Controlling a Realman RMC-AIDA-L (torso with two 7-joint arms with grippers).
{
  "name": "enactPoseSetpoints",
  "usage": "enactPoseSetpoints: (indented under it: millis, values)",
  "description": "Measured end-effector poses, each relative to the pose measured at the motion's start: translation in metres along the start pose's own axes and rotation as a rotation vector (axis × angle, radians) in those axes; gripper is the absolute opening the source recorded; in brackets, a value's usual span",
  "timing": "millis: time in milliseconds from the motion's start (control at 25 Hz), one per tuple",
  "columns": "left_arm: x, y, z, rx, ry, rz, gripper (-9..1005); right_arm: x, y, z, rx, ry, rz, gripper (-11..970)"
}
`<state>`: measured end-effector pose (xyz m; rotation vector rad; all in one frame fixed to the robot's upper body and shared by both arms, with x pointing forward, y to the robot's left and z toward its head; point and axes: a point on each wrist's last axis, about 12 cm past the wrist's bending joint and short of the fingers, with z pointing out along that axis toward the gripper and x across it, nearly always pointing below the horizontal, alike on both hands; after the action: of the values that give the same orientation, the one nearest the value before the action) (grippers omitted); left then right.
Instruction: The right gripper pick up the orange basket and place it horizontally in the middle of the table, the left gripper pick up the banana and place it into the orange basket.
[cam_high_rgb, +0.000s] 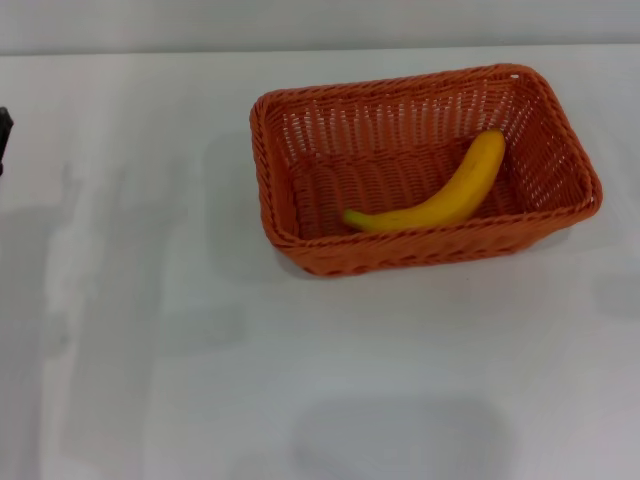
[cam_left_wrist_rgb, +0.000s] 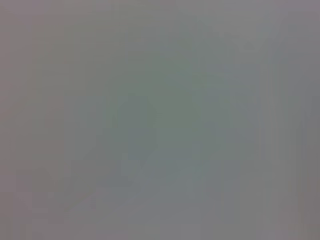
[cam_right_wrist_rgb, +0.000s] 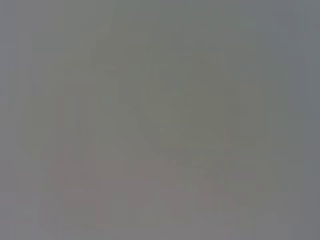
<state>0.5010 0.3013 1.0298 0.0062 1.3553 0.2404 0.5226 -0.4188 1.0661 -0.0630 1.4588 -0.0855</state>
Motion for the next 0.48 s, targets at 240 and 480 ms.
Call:
enactPoseSetpoints:
  millis: [240,480]
  values:
    - [0.003,0.003,0.0,-0.019,0.025,0.04,892,0.004,-0.005,-0.008,0.044,0.005,0.006,859]
    - [0.003,0.005,-0.001,-0.036,0.028,0.057,892,0.006,-0.006,-0.013,0.065,0.001,0.028,860]
